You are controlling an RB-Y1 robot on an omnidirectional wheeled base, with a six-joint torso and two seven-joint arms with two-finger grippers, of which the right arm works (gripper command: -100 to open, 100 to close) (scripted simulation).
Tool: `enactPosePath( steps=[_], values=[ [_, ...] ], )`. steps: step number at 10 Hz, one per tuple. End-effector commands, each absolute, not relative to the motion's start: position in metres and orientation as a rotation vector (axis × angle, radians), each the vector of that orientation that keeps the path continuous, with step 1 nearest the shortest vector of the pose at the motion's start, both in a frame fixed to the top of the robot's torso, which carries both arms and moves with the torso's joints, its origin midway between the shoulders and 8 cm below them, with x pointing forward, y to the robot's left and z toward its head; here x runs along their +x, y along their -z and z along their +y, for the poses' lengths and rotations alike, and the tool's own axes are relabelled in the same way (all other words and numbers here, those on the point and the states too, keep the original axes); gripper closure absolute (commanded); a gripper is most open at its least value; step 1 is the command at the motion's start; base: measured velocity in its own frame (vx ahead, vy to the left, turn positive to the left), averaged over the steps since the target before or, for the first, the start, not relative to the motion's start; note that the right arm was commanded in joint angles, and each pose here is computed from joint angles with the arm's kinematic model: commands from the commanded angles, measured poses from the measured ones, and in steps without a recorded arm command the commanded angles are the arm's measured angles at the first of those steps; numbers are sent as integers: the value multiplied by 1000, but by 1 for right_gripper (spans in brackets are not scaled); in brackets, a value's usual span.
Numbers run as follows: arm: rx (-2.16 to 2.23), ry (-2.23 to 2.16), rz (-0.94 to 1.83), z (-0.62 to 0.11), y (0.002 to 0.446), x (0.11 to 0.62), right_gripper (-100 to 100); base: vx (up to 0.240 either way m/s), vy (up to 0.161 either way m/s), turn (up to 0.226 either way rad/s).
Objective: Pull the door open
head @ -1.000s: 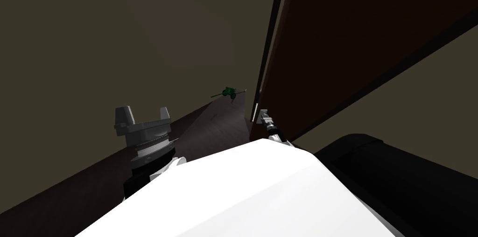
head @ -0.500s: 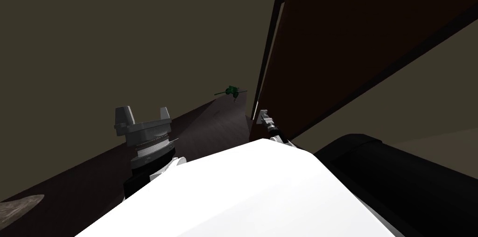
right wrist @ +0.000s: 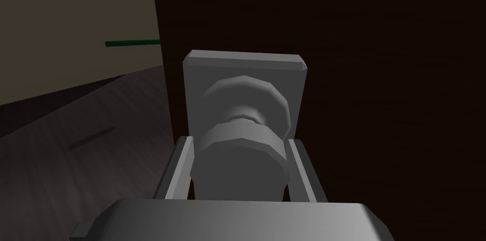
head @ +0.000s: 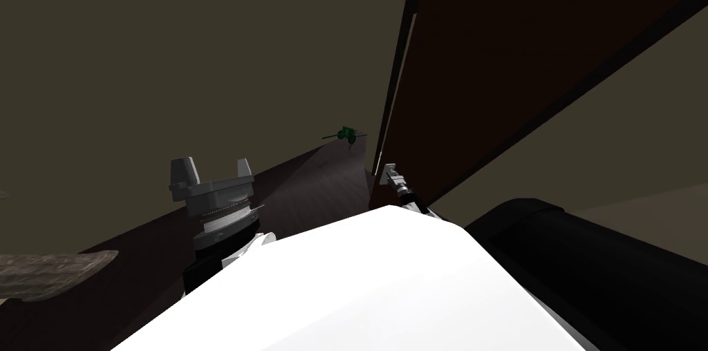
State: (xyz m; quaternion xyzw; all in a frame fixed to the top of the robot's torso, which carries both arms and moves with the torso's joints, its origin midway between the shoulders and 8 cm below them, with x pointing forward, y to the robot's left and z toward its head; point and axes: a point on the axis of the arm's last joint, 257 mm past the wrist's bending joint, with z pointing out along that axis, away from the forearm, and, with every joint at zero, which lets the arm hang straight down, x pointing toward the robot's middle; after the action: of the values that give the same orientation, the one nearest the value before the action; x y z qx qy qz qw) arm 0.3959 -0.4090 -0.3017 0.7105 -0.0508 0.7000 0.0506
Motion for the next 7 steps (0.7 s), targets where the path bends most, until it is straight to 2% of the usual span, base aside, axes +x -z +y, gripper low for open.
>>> enactPosePath(
  steps=[1,7],
  values=[
    [2163,-2143,-143,-408,300,394,100,-233,-36,153],
    [2176,-2172,-99,-405,297,385,100,-182,-42,113]
  ],
)
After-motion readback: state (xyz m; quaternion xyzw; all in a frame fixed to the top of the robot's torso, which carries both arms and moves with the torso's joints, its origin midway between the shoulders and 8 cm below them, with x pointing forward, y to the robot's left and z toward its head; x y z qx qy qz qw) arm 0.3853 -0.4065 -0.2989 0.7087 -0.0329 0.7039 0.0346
